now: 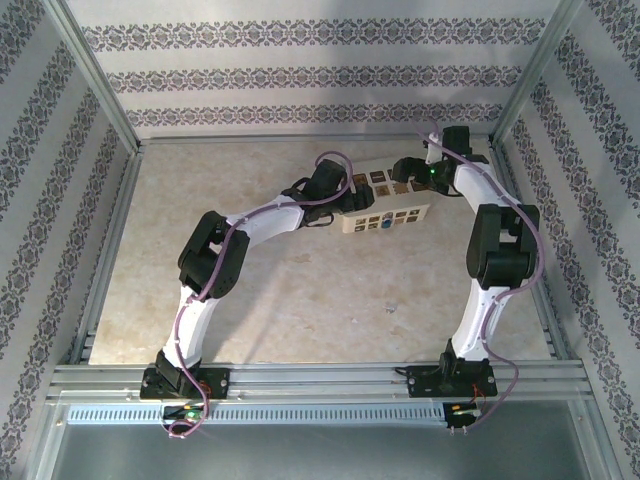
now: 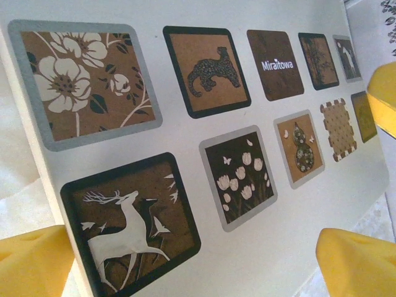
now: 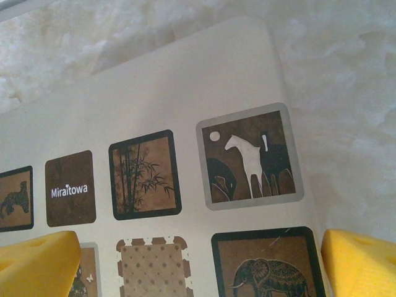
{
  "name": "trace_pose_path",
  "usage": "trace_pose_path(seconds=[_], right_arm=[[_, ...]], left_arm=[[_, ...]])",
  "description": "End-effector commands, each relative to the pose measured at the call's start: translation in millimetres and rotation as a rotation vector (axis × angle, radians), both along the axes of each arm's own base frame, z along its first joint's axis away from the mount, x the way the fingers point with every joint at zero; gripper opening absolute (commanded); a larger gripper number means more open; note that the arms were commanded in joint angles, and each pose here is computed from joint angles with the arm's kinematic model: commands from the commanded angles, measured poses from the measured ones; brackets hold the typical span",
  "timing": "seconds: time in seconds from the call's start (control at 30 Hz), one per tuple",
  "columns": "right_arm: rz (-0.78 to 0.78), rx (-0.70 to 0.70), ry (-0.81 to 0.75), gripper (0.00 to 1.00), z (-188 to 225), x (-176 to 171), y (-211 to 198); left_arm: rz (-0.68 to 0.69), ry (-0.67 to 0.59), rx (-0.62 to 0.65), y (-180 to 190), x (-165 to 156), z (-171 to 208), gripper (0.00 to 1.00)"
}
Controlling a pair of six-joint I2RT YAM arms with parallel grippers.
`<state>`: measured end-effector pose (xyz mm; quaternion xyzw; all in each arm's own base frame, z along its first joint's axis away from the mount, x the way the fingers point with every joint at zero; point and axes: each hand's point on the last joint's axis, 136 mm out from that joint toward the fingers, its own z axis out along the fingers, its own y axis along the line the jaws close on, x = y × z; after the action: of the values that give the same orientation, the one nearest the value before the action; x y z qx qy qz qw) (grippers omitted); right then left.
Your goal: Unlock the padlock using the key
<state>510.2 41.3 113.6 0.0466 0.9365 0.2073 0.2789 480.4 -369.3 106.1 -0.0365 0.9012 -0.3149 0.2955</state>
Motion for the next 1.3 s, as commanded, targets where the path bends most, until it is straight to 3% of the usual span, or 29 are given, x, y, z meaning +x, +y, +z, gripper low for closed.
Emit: trace_pose_path(seconds=[0.0,1.27], right_arm=[[0.07,0.062,0.011,0.98,14,-20,24],[0.247,0.059,0.059,0.98,-1,-135,167]], left_arm=[[-0.008,-0.043,0.004,2,1,22,0.99],[0.118,-0.032,0.031,119,-13,30,0.99]])
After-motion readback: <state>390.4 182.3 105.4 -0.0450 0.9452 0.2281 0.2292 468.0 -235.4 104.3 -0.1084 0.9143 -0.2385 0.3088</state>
